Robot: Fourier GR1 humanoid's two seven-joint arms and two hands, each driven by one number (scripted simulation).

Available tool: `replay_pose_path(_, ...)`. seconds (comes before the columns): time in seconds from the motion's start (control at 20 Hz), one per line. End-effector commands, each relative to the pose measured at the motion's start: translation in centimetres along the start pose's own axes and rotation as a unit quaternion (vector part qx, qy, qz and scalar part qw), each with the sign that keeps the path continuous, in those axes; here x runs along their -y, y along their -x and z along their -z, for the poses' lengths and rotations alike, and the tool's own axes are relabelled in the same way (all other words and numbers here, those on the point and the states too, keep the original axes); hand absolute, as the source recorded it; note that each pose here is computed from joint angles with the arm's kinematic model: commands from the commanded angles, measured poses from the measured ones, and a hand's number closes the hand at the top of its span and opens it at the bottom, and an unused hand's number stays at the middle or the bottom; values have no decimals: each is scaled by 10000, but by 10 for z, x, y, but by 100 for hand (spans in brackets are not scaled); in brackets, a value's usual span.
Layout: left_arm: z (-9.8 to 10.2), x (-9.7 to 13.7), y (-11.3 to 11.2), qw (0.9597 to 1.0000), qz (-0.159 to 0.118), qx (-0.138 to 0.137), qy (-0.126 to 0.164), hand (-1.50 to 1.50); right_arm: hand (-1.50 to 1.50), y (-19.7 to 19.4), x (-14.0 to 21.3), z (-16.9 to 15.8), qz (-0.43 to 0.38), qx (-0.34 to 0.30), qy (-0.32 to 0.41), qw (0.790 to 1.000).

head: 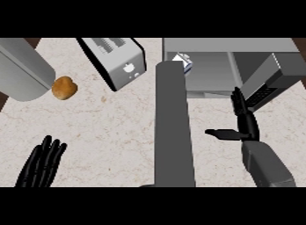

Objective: Pick up the milk, place it into the microwave and close the microwave

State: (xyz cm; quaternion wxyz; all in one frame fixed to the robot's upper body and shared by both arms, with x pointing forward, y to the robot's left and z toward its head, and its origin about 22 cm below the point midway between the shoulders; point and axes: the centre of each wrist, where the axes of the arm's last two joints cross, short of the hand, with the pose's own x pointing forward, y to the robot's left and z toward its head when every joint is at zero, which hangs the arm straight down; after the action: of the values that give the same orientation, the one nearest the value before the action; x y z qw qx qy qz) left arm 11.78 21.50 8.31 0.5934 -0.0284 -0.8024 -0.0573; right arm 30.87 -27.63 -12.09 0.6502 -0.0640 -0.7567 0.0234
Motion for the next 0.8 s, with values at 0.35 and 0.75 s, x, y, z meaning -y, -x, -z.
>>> replay_pose_path(0.35, 22, 10, 7, 9912, 25, -142, 1318, 150, -150, 36, 4, -87, 913, -32, -276, 9954)
replay_pose_path(0.75, 57, 42, 42, 9860, -107, -373, 1619, 150, -150, 35, 48, -142, 1105, 205, -188, 9935)
